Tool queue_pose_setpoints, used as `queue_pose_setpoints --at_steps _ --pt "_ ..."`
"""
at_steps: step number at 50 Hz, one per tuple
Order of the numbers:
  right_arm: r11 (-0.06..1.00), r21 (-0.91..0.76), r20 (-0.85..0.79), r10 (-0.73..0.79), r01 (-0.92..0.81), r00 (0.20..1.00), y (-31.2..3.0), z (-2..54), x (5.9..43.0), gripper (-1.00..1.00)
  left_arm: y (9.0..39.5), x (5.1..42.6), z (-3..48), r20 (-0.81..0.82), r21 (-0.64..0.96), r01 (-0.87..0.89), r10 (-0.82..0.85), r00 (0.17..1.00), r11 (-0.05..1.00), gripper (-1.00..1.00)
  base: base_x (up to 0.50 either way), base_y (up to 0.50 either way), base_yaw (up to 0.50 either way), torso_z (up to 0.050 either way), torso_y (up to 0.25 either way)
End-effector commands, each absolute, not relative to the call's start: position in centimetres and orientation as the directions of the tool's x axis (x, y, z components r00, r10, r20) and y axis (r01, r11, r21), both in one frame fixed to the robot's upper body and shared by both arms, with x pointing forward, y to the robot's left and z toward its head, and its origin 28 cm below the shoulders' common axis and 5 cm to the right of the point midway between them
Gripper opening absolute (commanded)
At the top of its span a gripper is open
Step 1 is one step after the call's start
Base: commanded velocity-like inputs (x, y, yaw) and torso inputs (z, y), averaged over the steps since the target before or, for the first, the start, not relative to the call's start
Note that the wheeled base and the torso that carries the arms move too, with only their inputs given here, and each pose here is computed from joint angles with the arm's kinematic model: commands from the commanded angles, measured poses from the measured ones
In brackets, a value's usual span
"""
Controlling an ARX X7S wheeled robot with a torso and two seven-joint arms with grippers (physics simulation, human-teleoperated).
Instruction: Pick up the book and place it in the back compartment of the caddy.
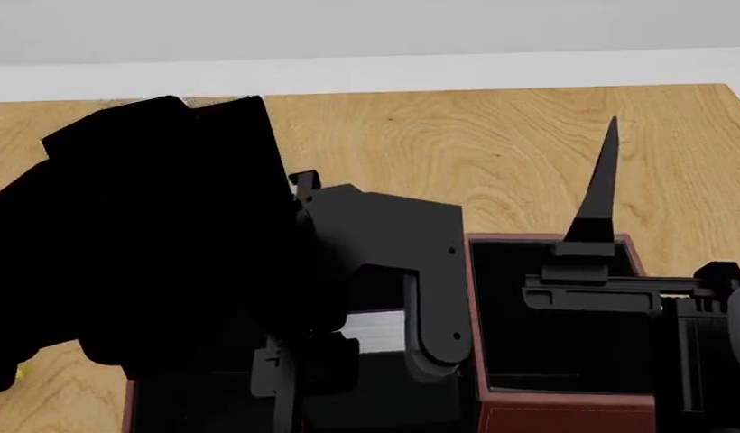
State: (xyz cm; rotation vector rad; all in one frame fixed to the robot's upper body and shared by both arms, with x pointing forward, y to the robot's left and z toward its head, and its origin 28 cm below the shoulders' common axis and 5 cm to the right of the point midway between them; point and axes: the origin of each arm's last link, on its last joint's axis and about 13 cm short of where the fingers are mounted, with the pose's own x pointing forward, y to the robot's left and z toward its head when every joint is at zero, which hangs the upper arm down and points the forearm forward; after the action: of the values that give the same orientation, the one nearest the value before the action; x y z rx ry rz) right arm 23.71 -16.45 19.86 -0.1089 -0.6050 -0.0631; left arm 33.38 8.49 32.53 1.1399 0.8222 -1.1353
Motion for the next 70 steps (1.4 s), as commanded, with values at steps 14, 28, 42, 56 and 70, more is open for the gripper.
queue_pose_setpoints --at_steps 14,28,42,56,70 --pt "0.993 -0.088 0.567 -0.020 0.085 0.823 -16.3 19.8 23.8 1.00 8.4 33.9 31.2 -0.928 0.277 0.961 -0.254 0.271 0.012 -1.00 0.00 0.00 0.00 0.001 0.001" --pt "0.992 -0.089 0.565 -0.018 0.083 0.825 -16.4 19.6 23.9 1.00 8.6 34.7 30.5 -0.929 0.286 0.958 -0.238 0.282 0.016 -1.00 0.00 0.00 0.00 0.000 0.001" --pt "0.992 -0.097 0.561 -0.011 0.079 0.828 -16.3 19.6 24.2 1.00 8.8 35.5 29.6 -0.929 0.292 0.957 -0.238 0.283 0.000 -1.00 0.00 0.00 0.00 0.001 0.001" --pt "0.992 -0.101 0.556 -0.008 0.078 0.831 -16.1 19.6 24.3 1.00 8.9 36.0 28.8 -0.931 0.297 0.955 -0.225 0.287 -0.011 -1.00 0.00 0.00 0.00 0.000 0.001" --pt "0.992 -0.097 0.558 -0.009 0.077 0.830 -16.2 19.6 24.2 1.00 8.9 36.1 27.7 -0.934 0.288 0.957 -0.228 0.277 -0.017 -1.00 0.00 0.00 0.00 0.000 0.001"
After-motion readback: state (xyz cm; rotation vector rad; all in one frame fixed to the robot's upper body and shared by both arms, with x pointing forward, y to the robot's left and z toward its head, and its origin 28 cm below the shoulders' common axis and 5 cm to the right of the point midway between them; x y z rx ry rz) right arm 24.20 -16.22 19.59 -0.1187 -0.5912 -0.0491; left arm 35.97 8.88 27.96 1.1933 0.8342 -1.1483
